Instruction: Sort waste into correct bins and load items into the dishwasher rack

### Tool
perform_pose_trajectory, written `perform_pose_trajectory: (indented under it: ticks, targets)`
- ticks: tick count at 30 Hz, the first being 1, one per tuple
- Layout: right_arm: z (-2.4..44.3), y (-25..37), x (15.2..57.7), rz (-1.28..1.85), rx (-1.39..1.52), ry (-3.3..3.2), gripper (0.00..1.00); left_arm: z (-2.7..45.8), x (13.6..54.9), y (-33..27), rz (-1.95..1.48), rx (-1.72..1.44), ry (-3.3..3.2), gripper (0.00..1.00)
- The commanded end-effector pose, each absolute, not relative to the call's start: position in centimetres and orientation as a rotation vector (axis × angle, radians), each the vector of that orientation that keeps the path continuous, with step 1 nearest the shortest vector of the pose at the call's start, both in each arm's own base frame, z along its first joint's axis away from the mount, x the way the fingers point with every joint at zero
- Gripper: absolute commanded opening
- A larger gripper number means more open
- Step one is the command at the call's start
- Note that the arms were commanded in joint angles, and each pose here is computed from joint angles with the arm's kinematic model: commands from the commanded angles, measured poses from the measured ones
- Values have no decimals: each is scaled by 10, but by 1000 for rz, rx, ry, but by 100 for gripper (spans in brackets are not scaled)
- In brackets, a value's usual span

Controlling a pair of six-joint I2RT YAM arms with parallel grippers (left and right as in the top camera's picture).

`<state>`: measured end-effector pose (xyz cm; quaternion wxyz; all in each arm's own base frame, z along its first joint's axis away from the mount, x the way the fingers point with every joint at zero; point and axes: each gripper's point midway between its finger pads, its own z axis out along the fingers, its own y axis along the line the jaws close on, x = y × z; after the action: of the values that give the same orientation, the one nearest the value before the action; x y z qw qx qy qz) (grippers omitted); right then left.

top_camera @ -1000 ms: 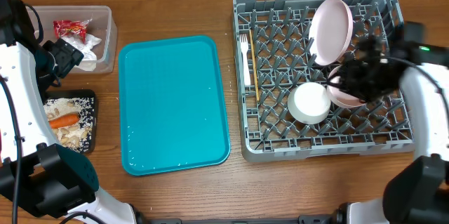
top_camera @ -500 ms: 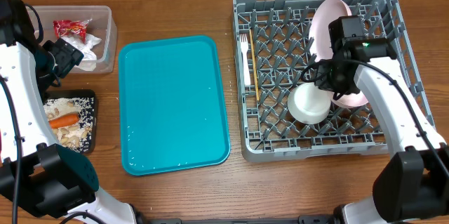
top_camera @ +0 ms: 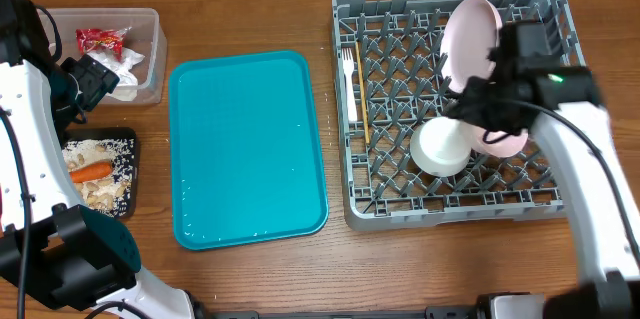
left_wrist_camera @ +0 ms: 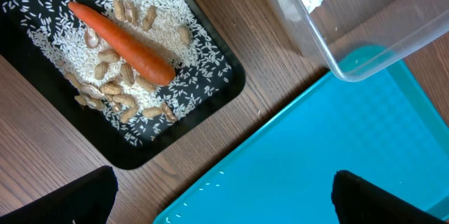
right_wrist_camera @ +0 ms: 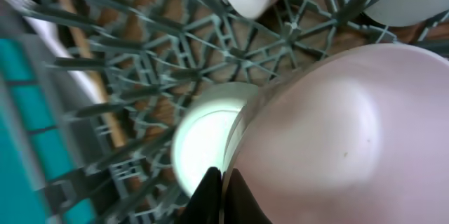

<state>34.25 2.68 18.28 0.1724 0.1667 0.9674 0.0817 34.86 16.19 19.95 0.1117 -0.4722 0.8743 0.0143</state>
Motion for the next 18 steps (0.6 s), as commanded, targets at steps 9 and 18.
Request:
perform_pose_trajectory:
  ticks: [9,18]
  targets:
    - [256,36,322,1223,278,2374,4,206,348,163,56,-1392,2541,100]
    - [217,12,312,1424,392,2215,4,206,348,163,56,-1392,2541,100]
